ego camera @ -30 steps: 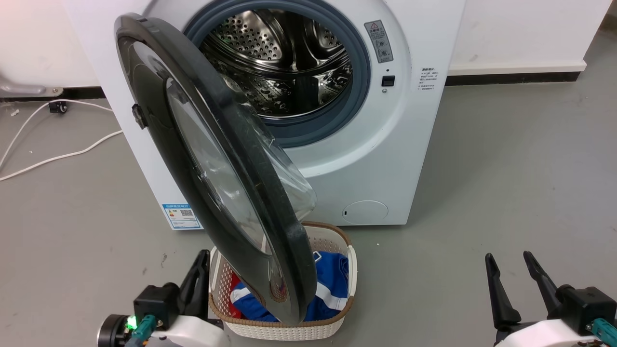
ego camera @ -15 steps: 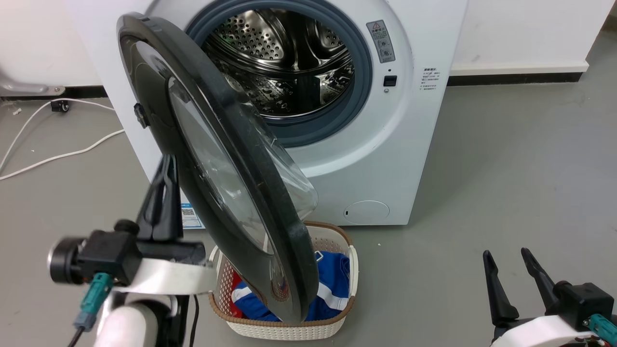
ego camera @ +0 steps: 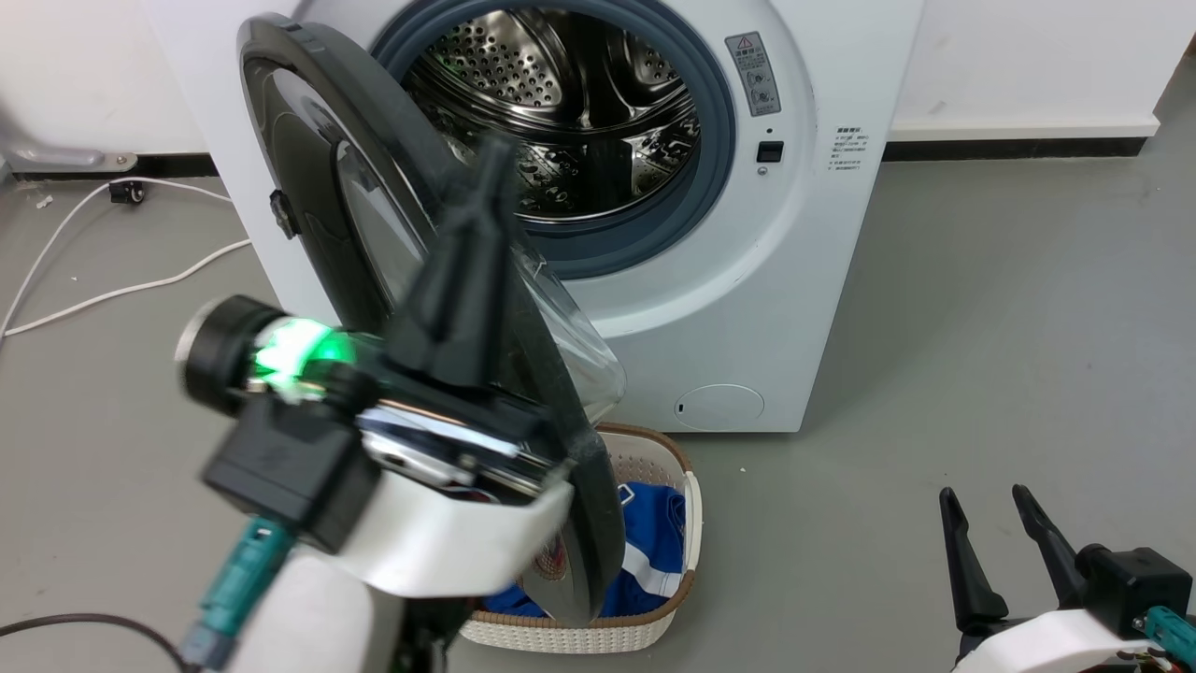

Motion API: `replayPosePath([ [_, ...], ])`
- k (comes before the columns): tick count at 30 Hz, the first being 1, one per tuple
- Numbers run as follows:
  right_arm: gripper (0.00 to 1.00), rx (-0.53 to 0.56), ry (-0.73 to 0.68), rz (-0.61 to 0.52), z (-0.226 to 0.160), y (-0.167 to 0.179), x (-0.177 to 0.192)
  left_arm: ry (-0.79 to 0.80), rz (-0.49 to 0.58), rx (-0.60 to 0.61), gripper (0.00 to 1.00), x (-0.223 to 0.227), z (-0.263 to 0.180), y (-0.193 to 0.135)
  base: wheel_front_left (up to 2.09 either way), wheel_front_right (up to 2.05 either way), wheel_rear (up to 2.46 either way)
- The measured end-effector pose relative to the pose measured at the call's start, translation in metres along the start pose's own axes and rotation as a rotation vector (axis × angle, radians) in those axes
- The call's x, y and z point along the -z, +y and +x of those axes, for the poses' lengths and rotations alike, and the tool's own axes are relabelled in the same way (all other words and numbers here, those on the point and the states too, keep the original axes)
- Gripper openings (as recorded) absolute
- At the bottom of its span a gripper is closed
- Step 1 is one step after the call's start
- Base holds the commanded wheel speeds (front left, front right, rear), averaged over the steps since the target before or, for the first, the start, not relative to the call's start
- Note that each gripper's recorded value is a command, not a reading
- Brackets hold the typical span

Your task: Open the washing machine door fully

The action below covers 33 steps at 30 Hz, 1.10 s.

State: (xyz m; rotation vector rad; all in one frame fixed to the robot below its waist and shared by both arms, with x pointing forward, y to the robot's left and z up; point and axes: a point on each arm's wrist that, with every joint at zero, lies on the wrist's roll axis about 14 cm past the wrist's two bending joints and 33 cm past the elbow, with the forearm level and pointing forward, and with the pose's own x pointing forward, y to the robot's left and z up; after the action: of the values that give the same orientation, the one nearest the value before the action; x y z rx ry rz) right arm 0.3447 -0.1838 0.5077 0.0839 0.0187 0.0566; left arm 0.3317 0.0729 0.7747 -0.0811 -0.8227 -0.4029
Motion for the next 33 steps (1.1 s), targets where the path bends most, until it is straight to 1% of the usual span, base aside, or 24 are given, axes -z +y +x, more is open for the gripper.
replayPosePath([
  [6, 1.00, -0.001, 0.005, 0.000, 0.001, 0.000, 0.001, 0.074, -0.125, 0.134, 0.00, 0.011, -0.001, -0.049, 0.00, 0.00, 0.00],
  [11, 1.00, 0.000, 0.015, -0.006, 0.002, 0.000, 0.004, 0.216, -0.208, 0.191, 0.00, 0.036, -0.020, -0.076, 0.00, 0.00, 0.00],
  [18, 1.00, -0.007, 0.027, -0.006, 0.001, 0.002, 0.007, 0.489, -0.325, 0.263, 0.00, 0.084, -0.068, -0.116, 0.00, 0.00, 0.00],
  [22, 1.00, -0.012, 0.028, -0.006, 0.000, 0.004, 0.007, 0.681, -0.341, 0.306, 0.00, 0.118, -0.106, -0.135, 0.00, 0.00, 0.00],
  [25, 1.00, -0.007, 0.028, -0.005, 0.000, 0.002, 0.007, 0.793, -0.345, 0.317, 0.00, 0.137, -0.130, -0.140, 0.00, 0.00, 0.00],
  [28, 1.00, -0.002, 0.030, -0.004, -0.001, 0.001, 0.007, 0.868, -0.338, 0.287, 0.00, 0.154, -0.146, -0.136, 0.00, 0.00, 0.00],
  [30, 1.00, 0.001, 0.031, 0.002, -0.002, 0.000, 0.008, 0.891, -0.308, 0.258, 0.00, 0.163, -0.152, -0.127, 0.00, 0.00, 0.00],
  [33, 1.00, 0.005, 0.034, 0.005, -0.002, -0.001, 0.009, 0.908, -0.296, 0.203, 0.00, 0.173, -0.155, -0.116, 0.00, 0.00, 0.00],
])
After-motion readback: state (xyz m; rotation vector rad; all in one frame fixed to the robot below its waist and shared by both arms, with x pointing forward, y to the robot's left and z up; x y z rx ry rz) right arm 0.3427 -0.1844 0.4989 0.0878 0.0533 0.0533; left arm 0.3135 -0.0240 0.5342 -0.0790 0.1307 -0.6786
